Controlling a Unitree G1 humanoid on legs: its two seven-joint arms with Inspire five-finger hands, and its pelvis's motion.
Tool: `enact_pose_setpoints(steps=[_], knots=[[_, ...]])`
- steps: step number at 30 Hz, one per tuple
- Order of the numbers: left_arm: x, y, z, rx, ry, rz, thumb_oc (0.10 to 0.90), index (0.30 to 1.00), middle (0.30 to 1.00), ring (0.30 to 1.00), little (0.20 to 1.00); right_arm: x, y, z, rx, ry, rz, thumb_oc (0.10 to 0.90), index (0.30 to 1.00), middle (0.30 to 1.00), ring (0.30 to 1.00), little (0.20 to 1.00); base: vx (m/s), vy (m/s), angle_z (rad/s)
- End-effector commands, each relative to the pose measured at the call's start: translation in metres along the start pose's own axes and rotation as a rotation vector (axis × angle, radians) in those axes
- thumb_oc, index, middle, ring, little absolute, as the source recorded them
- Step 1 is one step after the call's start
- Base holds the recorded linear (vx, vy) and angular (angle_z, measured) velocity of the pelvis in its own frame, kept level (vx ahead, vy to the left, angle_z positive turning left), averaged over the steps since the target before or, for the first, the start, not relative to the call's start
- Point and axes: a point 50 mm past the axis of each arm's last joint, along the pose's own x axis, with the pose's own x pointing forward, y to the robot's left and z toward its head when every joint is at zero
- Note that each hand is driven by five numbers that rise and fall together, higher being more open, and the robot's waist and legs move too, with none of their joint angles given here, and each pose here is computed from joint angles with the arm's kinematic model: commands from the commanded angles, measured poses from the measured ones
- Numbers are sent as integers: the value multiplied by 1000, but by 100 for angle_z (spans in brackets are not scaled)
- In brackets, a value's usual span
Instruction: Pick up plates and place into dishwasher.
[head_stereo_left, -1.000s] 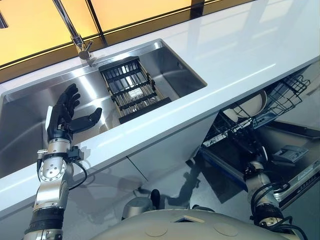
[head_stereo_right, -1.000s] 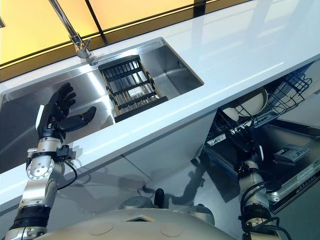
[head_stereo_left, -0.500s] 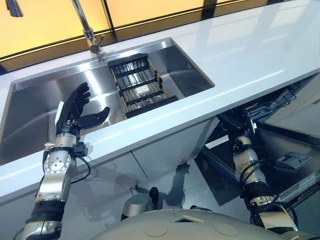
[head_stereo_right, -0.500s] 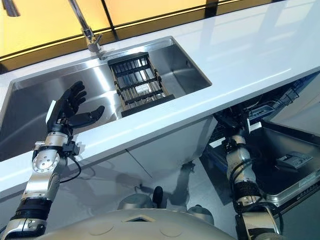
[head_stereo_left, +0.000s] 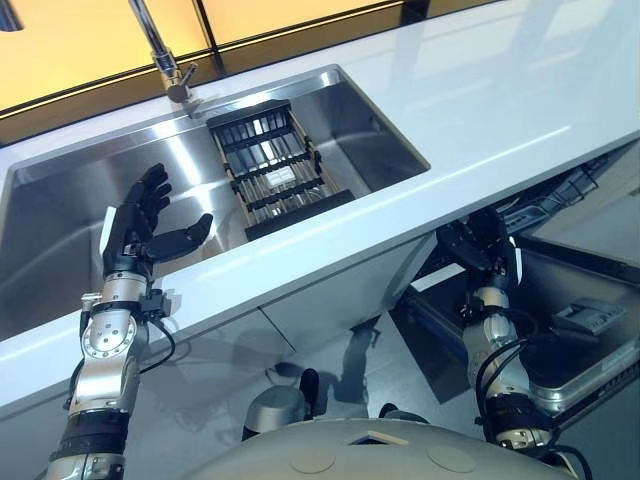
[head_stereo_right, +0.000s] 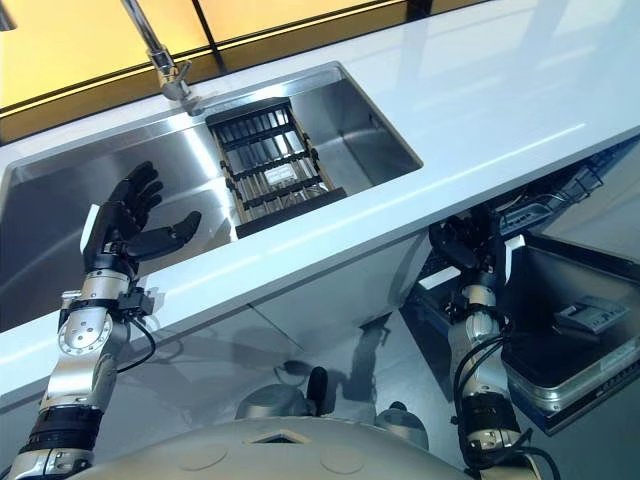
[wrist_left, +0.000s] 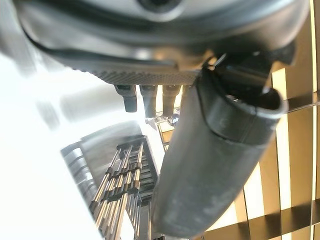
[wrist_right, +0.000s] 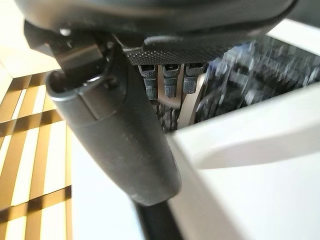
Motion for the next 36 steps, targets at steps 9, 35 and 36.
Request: enact_pose_setpoints(steps=[9, 35, 36], knots=[[12, 29, 43, -3, -253, 116, 800, 900, 900, 900, 900, 5, -44, 91, -94, -456, -180, 800, 900, 900, 900, 900, -111, -78, -24], [51, -5, 70, -175, -363, 60, 800, 900, 900, 900, 900, 30, -92, 83, 246, -340, -462, 800, 900, 900, 900, 900, -64, -107, -14], [52, -7, 74, -188, -382, 64, 800, 900, 900, 900, 900, 33, -93, 88, 259, -355, -454, 800, 900, 900, 900, 900, -174, 14, -4]])
